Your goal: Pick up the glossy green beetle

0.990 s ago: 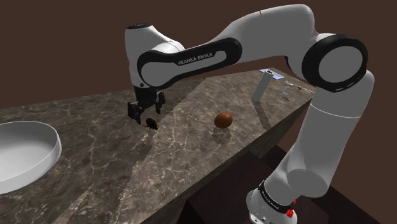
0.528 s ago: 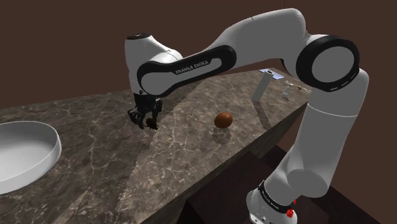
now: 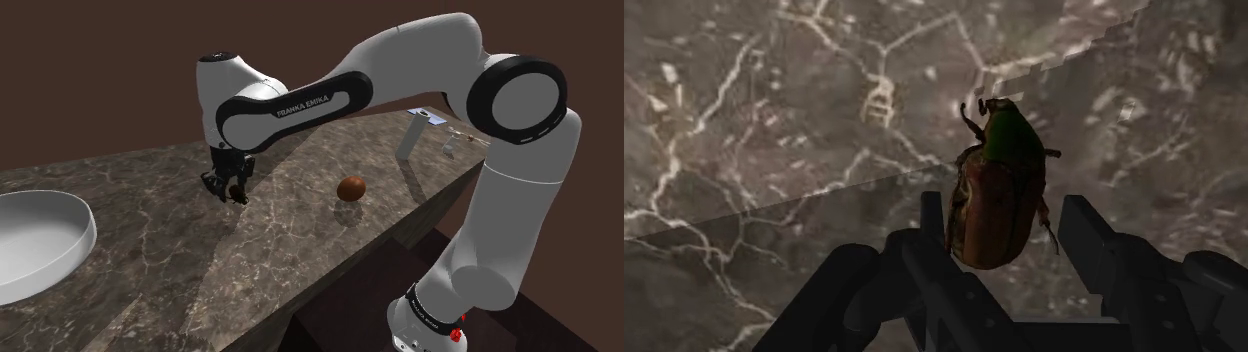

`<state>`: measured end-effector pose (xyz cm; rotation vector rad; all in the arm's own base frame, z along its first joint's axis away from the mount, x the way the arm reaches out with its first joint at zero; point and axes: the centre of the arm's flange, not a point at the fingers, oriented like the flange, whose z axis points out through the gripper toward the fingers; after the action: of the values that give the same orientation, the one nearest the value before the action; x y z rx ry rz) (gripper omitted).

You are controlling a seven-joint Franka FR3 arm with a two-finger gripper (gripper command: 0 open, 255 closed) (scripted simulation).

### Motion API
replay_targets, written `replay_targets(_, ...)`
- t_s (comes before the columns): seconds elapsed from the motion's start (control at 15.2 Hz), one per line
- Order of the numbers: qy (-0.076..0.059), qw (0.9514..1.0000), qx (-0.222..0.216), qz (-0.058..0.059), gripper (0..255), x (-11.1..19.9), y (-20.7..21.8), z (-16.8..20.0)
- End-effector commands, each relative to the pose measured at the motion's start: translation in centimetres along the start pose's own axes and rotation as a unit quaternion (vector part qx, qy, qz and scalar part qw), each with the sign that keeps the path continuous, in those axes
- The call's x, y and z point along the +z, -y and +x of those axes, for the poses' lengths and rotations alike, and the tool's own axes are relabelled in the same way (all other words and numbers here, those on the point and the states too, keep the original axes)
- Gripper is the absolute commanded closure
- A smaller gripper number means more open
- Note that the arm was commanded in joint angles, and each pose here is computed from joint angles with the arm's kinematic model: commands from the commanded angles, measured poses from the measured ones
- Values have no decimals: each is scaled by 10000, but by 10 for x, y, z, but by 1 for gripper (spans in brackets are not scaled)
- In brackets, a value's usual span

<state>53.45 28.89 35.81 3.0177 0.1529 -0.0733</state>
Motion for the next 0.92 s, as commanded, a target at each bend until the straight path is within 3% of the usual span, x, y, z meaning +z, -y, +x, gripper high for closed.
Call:
replay_targets(0.0,54,10000,0,-21,255,3,-1,2)
replay_targets(0.86,54,10000,0,-21,255,-65,-9,-2)
